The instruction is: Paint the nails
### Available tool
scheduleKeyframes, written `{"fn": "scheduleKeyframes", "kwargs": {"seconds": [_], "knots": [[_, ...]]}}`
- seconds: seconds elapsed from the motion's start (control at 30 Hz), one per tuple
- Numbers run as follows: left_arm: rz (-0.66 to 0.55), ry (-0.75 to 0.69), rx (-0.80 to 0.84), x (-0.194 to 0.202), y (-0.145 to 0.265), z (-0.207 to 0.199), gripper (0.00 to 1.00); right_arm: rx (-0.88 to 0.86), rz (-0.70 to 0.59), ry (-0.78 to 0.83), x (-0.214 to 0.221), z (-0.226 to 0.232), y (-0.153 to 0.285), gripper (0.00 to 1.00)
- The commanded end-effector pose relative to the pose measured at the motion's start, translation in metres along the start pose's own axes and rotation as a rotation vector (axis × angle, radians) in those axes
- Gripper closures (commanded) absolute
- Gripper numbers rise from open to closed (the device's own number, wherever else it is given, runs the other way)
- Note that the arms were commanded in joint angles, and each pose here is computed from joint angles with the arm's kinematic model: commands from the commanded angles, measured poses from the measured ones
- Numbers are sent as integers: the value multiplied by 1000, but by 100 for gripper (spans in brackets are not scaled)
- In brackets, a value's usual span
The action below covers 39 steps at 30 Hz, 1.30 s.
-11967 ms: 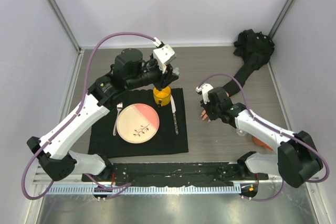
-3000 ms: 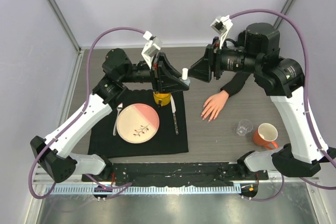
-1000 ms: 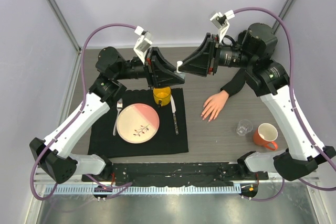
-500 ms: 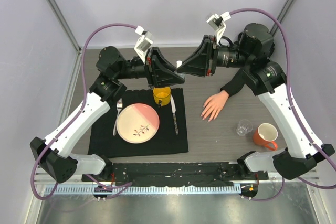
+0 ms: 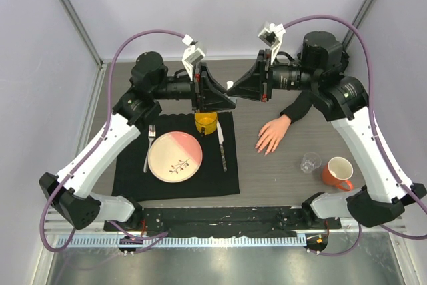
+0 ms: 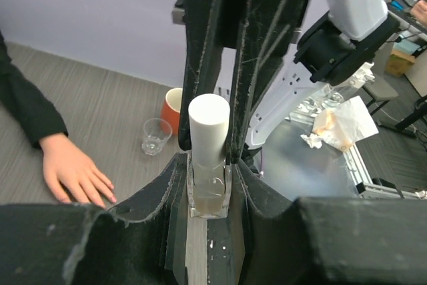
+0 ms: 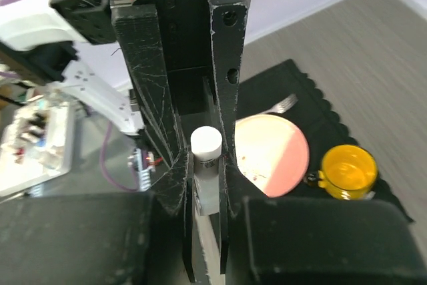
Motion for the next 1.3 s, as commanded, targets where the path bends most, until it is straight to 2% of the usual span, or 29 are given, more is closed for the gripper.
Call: {"fn": "scheduleKeyframes", "kwargs": {"seconds": [0.0,0.1,0.13,0.17,0.2,0.23,0.27,0.33,0.4,0.57,0.63,0.67,0.7,0.87,0.97,1.03,1.07,1.1,1.27], "knots": [[-73,-106,-139,-34,5,8,100,160,152,25,28,-4,-3,99],[-136,-118,-272,-50,7,30,100,406,178,16,32,-8,-24,99],[-171,-130,-341,-56,11,40,100,537,145,-24,29,-13,-27,99],[-186,-140,-374,-58,11,46,100,741,113,5,27,-6,-26,99],[-197,-178,-398,-61,11,51,100,858,101,-5,31,-6,-29,99],[-207,-193,-419,-62,10,55,100,878,109,30,32,3,-34,99],[-227,-203,-460,-65,10,61,100,1020,122,69,31,-6,-25,99],[-230,-208,-466,-66,6,65,100,1057,198,100,37,-7,-27,99],[-219,-210,-446,-63,2,62,100,1044,186,74,38,-5,-28,99],[-230,-200,-437,-58,6,55,100,971,134,41,35,3,-33,87],[-230,-202,-440,-55,8,53,100,939,132,36,34,6,-36,78],[-225,-199,-443,-54,9,53,100,932,122,32,31,7,-32,67],[-223,-204,-440,-53,11,49,100,927,116,31,29,8,-31,62],[-136,-224,-414,-34,16,41,100,803,56,50,3,25,-17,42],[-104,-232,-405,-24,21,36,100,696,6,61,-19,38,-8,37],[-85,-228,-381,-17,22,32,100,685,-27,56,-32,32,6,35],[-71,-224,-349,-14,20,27,100,591,-28,48,-34,41,4,35],[-68,-218,-327,-13,19,24,100,629,-39,30,-39,17,16,35],[-23,-196,-98,-5,6,-10,100,439,-19,59,-41,9,24,33]]}}
Point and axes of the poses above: each gripper's point midway between its finger pads, its own y axis back along the fingers, its own z axis along the line the jaws close on, x = y × z, the point moved 1 cm from there along y, back along the fingers, and after that the axes turned 9 degrees about y, right-handed, at the moved point
